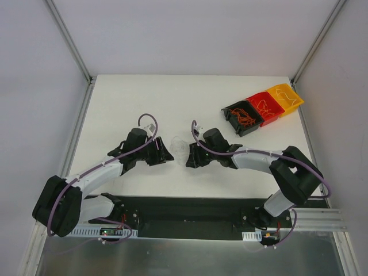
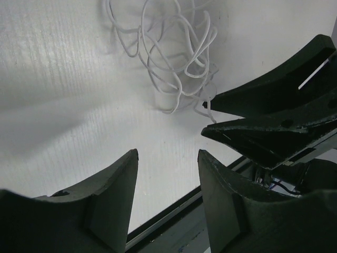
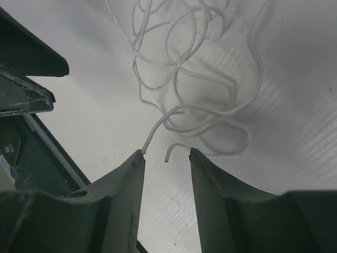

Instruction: Untangle the cables

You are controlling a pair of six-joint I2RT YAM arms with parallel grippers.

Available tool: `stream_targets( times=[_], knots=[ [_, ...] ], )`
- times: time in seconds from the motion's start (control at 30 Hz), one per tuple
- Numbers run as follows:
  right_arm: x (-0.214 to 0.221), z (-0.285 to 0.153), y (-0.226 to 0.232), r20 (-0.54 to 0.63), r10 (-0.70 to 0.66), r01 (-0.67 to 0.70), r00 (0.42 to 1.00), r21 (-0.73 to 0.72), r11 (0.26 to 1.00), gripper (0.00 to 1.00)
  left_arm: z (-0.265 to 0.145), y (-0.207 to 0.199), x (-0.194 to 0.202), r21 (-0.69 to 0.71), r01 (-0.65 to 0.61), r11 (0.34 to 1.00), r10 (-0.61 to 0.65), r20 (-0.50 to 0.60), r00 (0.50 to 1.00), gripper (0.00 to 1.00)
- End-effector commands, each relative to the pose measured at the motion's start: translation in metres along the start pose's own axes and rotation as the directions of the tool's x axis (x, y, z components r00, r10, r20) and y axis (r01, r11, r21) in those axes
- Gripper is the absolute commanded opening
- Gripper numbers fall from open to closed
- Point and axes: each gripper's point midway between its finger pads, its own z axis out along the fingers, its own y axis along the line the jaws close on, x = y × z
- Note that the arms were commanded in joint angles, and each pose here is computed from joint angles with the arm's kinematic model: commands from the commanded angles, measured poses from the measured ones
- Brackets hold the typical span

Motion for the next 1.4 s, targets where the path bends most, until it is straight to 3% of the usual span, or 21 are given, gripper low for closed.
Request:
stream_targets(
  times=[0.0,0.23,0.47,0.6,0.8,0.93,1.0,1.13,1.37],
  knots=[
    [-0.028,0.003,0.003,0.074,-0.057,0.055,0.996,0.029,0.998,0.42,-0.008,-0.013,-0.004,0.065,-0.006,0.998,0.004,0.035,0.999,0.48],
    [-0.025,0.011,0.006,0.046,-0.050,0.049,0.998,0.018,0.999,0.31,-0.010,-0.016,-0.006,0.077,-0.022,0.997,0.018,0.043,0.999,0.48],
    [-0.018,0.007,0.004,0.046,-0.067,0.065,0.997,0.044,0.997,0.35,-0.011,-0.017,-0.006,0.081,-0.028,0.996,0.025,0.044,0.999,0.47],
    [-0.013,0.008,-0.002,0.034,-0.069,0.066,0.997,0.065,0.996,0.31,-0.011,-0.017,-0.006,0.084,-0.027,0.996,0.024,0.044,0.999,0.47],
    [-0.017,0.005,-0.001,0.047,-0.072,0.068,0.996,0.081,0.994,0.00,-0.013,-0.020,-0.006,0.096,-0.041,0.995,0.037,0.043,0.998,0.51],
    [-0.025,-0.024,0.006,0.053,-0.087,0.081,0.995,0.112,0.990,0.00,-0.018,-0.041,-0.007,0.197,-0.127,0.972,0.118,0.057,0.991,0.67],
    [-0.029,-0.045,0.018,0.065,-0.087,0.081,0.994,0.091,0.993,0.00,-0.028,-0.065,-0.010,0.303,-0.229,0.925,0.205,0.111,0.973,0.73],
    [-0.050,-0.089,0.059,0.104,-0.093,0.093,0.990,-0.002,0.996,0.00,-0.057,-0.113,-0.016,0.436,-0.444,0.783,0.340,0.297,0.892,0.74],
    [-0.106,-0.159,0.117,0.251,-0.063,0.098,0.966,-0.131,0.986,0.00,-0.100,-0.166,-0.035,0.459,-0.670,0.584,0.408,0.547,0.731,0.81]
  ],
)
